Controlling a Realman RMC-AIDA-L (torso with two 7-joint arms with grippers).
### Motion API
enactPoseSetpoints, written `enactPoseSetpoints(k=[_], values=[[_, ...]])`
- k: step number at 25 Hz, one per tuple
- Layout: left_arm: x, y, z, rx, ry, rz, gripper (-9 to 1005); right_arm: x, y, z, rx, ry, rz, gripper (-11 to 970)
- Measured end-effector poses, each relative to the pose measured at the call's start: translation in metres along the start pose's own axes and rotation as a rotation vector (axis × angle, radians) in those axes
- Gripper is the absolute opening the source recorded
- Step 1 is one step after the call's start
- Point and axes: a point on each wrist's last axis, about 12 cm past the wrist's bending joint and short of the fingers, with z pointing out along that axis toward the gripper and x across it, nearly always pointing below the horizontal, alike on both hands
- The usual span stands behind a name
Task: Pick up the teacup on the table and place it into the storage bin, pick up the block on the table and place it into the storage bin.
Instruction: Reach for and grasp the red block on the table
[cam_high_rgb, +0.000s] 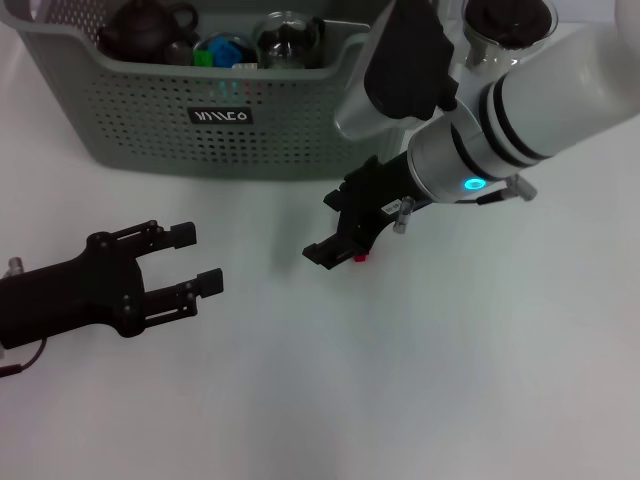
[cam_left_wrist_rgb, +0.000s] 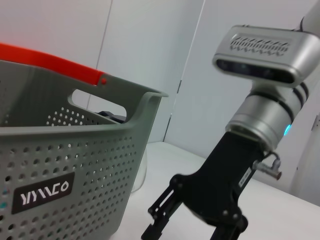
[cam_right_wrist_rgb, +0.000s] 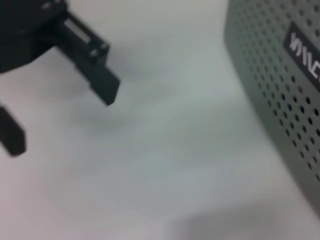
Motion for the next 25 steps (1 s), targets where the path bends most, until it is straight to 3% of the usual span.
enactPoseSetpoints(k=[7, 25], values=[[0.000, 0.000, 0.000, -0.002, -0.001, -0.001, 735, 0.010, -0.009, 0.010, 0.019, -0.038, 0.174, 791], [0.002, 0.002, 0.000, -0.019, 0.012, -0.005, 735, 0.018, -0.007, 0.018, 0.007, -0.016, 0.205, 791]])
